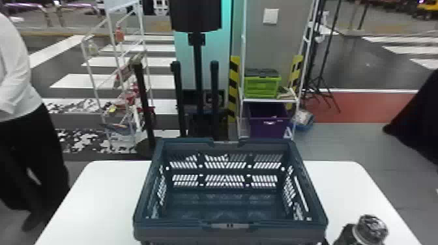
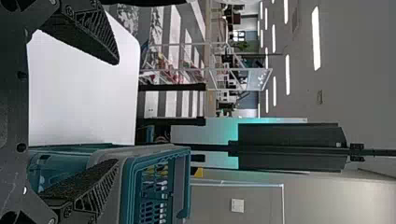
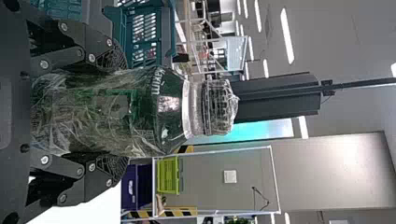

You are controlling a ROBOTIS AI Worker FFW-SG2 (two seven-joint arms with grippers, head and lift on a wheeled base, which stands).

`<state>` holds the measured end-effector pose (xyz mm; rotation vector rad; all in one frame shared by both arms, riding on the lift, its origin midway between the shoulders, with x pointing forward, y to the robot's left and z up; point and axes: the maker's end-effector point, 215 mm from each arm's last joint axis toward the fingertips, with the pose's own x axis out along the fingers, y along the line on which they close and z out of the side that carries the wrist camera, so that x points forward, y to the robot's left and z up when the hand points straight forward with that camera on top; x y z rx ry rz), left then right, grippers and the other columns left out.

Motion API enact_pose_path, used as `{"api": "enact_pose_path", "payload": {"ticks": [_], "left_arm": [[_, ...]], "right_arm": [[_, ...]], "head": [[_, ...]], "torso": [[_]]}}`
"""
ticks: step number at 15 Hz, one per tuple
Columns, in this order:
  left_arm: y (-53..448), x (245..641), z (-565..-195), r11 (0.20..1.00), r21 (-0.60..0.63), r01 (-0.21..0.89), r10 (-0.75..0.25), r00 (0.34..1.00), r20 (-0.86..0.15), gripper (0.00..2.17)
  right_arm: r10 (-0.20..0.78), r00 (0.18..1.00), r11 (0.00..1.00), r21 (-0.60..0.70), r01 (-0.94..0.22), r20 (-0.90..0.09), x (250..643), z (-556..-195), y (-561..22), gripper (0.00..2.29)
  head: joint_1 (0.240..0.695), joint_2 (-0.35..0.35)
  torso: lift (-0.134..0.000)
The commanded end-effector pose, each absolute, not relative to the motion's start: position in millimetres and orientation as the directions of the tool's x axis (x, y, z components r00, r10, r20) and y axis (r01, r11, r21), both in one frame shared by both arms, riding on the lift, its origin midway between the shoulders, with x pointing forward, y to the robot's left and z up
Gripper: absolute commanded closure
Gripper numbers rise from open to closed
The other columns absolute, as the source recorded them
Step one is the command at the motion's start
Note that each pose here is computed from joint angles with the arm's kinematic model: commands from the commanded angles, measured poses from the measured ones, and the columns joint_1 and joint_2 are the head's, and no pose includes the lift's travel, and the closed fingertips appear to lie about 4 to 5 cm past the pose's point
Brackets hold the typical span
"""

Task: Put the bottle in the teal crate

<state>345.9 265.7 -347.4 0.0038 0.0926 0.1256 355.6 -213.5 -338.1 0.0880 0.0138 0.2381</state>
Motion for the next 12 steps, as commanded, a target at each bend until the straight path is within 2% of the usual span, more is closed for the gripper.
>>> {"api": "enact_pose_path", "payload": {"ticks": [1, 5, 9, 12], "left_arm": [[265, 347, -347, 0.992, 0.010, -0.123, 0.124, 0.988, -0.091, 0.14], [267, 347, -348, 0.992, 0.016, -0.122, 0.123, 0.988, -0.093, 0.14], [267, 346, -350, 0.993, 0.021, -0.118, 0.120, 0.988, -0.098, 0.14], [267, 346, -352, 0.993, 0.021, -0.117, 0.118, 0.988, -0.100, 0.14]], "right_arm": [[0.236, 0.972, 0.968, 0.089, -0.235, -0.003, 356, -338, -214, 2.04], [0.240, 0.971, 0.967, 0.083, -0.240, 0.015, 359, -327, -212, 2.04], [0.255, 0.966, 0.964, 0.066, -0.257, 0.037, 377, -302, -207, 2.04], [0.289, 0.957, 0.955, 0.073, -0.287, -0.006, 399, -297, -188, 2.04]], "head": [[0.499, 0.000], [0.499, 0.000], [0.499, 0.000], [0.499, 0.000]], "torso": [[0.000], [0.000], [0.000], [0.000]]}}
